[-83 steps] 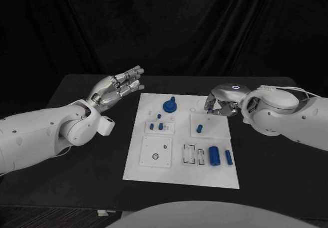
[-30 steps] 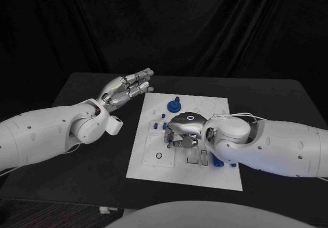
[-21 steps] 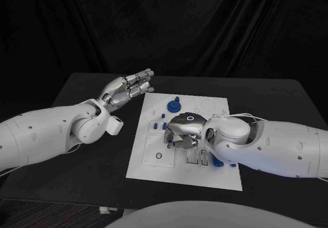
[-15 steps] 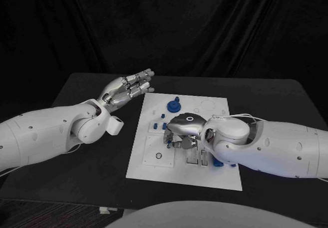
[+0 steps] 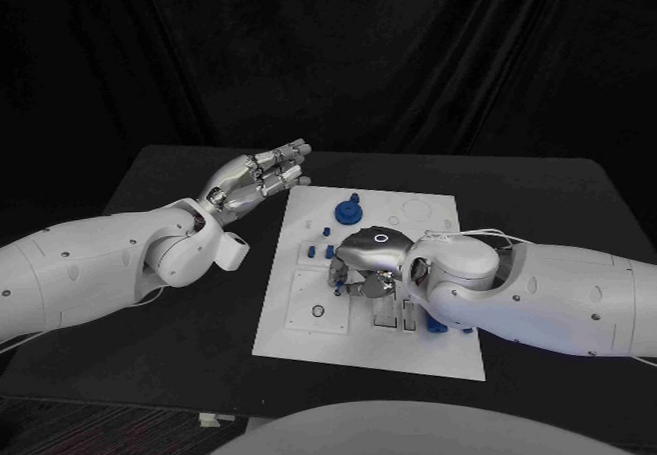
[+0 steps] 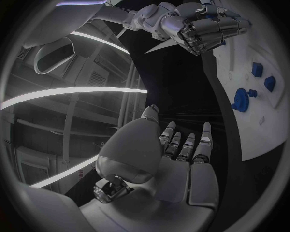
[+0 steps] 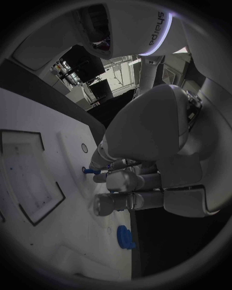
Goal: Assemble the parts on the task board
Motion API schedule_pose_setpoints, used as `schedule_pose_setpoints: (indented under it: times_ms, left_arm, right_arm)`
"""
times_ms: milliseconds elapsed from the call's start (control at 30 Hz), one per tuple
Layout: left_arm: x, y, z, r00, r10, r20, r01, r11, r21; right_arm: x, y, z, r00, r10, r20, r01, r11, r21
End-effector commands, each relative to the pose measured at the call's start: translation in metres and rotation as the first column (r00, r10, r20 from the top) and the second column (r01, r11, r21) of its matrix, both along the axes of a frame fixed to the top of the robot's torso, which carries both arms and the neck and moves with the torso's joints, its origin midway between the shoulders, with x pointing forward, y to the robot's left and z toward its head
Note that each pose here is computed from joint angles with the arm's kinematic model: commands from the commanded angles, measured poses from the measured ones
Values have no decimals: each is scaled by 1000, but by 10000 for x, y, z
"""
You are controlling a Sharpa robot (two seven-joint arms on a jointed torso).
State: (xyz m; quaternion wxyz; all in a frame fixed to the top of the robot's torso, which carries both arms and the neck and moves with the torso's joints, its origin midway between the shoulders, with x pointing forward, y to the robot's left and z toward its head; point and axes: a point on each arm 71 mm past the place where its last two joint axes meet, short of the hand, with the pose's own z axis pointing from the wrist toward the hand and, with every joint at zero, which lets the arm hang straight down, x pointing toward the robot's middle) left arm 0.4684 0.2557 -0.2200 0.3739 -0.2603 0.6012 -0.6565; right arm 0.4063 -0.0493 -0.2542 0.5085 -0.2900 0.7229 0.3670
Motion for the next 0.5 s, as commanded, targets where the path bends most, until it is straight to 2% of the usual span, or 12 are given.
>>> schedule_pose_setpoints:
  times_ms: [33, 500]
  left_arm:
    - [-7, -19, -4, 1000, -13, -3, 13, 1000, -18]
    - [-4, -19, -25, 1000, -13, -9, 13, 1000, -16]
  right_arm:
    - [-26, -4, -65, 1000, 2, -9, -2, 1000, -15]
    - [-58, 7, -105, 1000, 5, -21, -6, 1000, -17]
